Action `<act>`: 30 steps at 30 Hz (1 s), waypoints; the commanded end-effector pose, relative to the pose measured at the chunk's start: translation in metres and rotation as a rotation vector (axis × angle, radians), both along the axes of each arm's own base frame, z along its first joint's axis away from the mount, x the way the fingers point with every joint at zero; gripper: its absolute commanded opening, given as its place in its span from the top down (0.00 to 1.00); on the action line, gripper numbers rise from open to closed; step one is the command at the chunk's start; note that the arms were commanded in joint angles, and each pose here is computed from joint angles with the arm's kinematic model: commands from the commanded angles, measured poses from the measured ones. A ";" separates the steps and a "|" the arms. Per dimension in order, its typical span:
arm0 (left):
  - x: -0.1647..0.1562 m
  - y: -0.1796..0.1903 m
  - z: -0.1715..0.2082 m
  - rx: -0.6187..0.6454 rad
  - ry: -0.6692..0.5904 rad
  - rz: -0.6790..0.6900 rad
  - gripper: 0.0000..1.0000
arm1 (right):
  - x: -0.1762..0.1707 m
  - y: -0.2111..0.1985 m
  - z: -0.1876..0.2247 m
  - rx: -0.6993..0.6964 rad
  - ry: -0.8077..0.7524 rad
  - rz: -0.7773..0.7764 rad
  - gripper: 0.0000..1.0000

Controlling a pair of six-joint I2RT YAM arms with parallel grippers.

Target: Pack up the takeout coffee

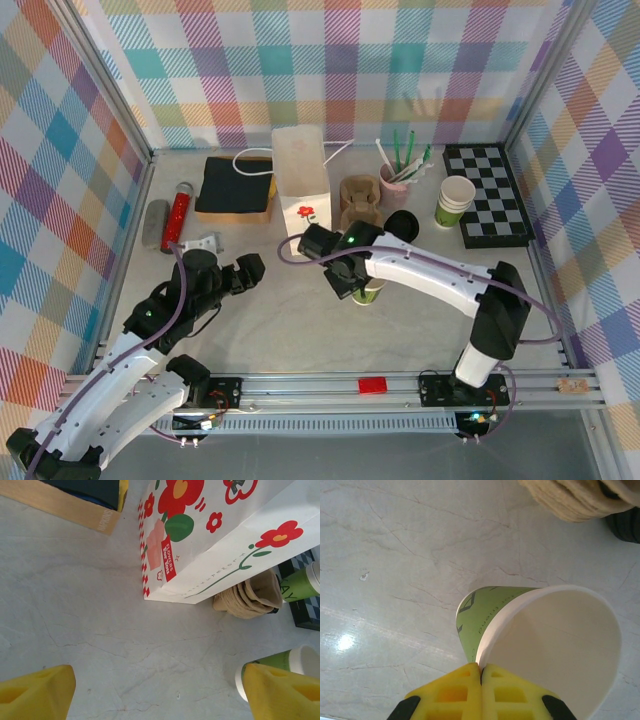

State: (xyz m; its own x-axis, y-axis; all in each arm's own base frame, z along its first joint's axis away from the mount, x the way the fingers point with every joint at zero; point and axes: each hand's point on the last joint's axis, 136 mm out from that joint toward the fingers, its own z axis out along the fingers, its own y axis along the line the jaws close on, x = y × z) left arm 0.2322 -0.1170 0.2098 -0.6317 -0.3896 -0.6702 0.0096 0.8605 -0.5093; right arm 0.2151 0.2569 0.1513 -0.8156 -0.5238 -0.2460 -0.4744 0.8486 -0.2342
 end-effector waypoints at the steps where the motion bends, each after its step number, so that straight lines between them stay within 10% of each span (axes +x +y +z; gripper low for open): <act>1: -0.002 0.003 -0.001 0.003 -0.005 0.013 0.13 | -0.002 0.003 -0.007 -0.010 -0.011 -0.021 1.00; 30: -0.004 0.006 -0.002 0.008 -0.009 0.022 0.13 | -0.008 0.006 -0.025 -0.058 0.005 -0.023 0.94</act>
State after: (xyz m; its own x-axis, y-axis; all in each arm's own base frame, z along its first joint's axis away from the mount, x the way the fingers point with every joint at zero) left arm 0.2309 -0.1125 0.2090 -0.6180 -0.3996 -0.6770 -0.0009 0.8615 -0.5077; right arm 0.2083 0.2653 0.1326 -0.8220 -0.5258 -0.2187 -0.4707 0.8435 -0.2588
